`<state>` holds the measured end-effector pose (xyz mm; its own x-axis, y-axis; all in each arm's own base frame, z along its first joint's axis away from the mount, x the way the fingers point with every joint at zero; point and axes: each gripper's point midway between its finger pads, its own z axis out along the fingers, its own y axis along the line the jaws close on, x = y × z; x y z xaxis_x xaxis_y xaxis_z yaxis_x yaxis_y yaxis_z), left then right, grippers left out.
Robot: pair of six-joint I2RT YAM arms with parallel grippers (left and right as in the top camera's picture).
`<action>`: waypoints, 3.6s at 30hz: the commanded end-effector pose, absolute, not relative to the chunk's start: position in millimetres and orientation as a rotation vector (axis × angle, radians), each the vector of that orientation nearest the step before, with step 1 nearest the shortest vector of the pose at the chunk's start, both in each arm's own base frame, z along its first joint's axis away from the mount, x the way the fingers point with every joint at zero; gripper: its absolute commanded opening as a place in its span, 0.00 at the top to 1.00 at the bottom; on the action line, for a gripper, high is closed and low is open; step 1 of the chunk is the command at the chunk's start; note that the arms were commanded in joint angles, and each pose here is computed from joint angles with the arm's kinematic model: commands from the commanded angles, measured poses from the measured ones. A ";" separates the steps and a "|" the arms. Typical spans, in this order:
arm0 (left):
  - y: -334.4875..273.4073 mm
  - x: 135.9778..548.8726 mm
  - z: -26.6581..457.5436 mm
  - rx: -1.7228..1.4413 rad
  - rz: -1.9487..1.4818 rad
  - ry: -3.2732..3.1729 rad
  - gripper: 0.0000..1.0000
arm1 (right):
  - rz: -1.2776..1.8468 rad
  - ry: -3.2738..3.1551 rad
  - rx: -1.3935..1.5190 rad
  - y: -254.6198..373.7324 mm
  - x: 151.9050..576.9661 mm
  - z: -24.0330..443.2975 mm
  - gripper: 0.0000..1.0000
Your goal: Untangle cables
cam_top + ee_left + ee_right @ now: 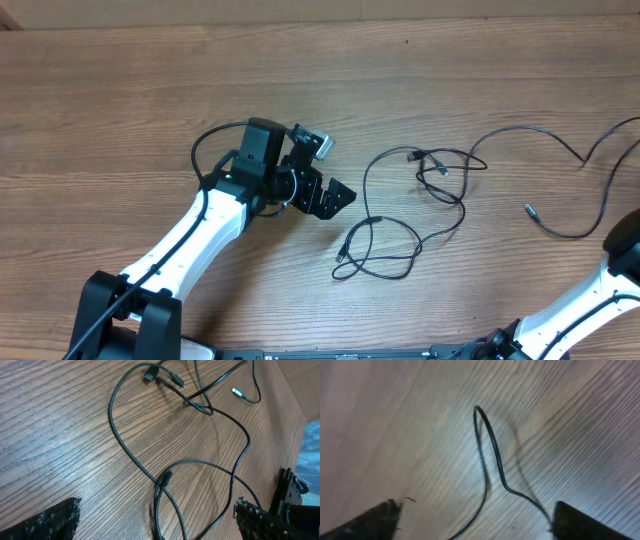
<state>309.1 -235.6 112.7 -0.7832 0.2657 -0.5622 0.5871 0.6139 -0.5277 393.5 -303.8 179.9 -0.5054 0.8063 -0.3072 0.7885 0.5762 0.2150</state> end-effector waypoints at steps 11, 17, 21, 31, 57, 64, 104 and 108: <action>-238.6 317.1 124.4 0.673 -1.015 2.370 0.00 | 0.330 2.360 0.802 -153.7 395.2 339.2 0.00; -239.5 318.3 142.7 0.688 -1.026 2.317 0.00 | 0.112 2.517 0.545 -75.3 379.5 345.3 0.00; -228.7 318.0 156.8 0.668 -1.006 2.296 0.00 | 0.046 2.360 0.426 -41.7 319.4 409.1 0.00; -212.2 317.6 173.6 0.651 -0.953 2.267 0.00 | 0.367 1.952 0.653 -9.6 196.6 338.3 0.00; -202.8 323.8 165.5 0.614 -0.862 2.306 0.00 | 1.189 2.341 1.038 66.0 384.3 112.4 0.96; -202.8 323.8 165.5 0.614 -0.862 2.306 0.00 | 1.145 2.247 0.649 80.6 407.5 218.4 0.96; -203.2 323.5 165.8 0.611 -0.868 2.307 0.00 | -0.213 1.591 0.848 -139.8 298.3 545.2 0.96; -203.5 323.9 166.3 0.612 -0.868 2.303 0.00 | -0.326 1.658 0.968 -196.0 293.7 514.1 0.96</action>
<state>319.0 -203.7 151.9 -0.7524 0.2025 -0.6268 0.5647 0.6882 -0.4554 297.7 -162.9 527.5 -0.0032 0.4183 -0.9083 0.6716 0.6739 0.3080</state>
